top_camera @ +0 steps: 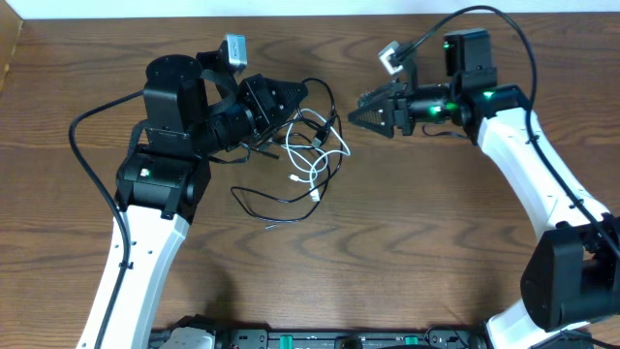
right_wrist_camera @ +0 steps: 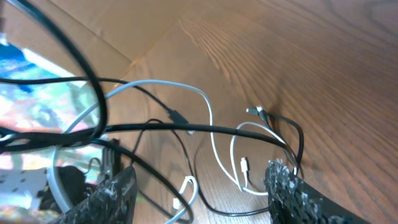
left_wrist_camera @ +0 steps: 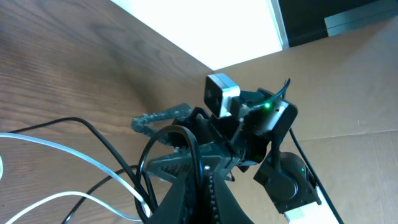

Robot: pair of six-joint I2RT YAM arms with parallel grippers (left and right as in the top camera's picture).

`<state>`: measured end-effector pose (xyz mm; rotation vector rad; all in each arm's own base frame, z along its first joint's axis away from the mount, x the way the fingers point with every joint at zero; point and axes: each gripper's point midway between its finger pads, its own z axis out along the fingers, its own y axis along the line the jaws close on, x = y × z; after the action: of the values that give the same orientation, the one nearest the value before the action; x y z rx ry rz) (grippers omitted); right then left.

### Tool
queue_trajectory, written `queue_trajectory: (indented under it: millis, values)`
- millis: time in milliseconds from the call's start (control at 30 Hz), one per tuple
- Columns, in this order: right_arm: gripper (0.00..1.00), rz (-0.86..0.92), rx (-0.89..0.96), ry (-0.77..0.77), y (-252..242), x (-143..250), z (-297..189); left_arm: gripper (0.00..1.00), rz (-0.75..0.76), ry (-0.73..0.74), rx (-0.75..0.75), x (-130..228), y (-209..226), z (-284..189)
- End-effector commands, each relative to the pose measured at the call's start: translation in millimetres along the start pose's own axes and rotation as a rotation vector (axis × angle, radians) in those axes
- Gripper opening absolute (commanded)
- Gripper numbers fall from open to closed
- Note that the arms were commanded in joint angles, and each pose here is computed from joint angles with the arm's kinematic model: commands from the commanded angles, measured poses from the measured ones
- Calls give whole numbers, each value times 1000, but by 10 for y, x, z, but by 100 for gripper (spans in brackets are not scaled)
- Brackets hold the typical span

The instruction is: Untangle cables

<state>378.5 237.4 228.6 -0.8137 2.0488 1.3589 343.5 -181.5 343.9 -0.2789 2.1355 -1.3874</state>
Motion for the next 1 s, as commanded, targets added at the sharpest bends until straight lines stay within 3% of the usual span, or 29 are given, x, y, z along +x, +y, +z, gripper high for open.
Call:
queue_trajectory:
  millis: [0,233,500,567,700,967]
  values:
    - [61,-79,-127,-13,325,-50,-11,7,24,-21,24,-55,-133,-55]
    - [57,-105,-99,40,386,48,209,8,-14,-23,24,-59,-131,-55]
    - [41,-67,114,37,230,-44,574,7,-101,-20,26,-54,-135,-55]
    - [31,-47,194,14,147,-101,625,8,-106,-14,30,-45,-142,-55]
    - [1,107,397,-33,-165,-127,554,7,-106,-14,29,-45,-140,-55]
    - [1,452,738,-26,-847,248,-91,7,-40,-33,18,-81,-118,-62]
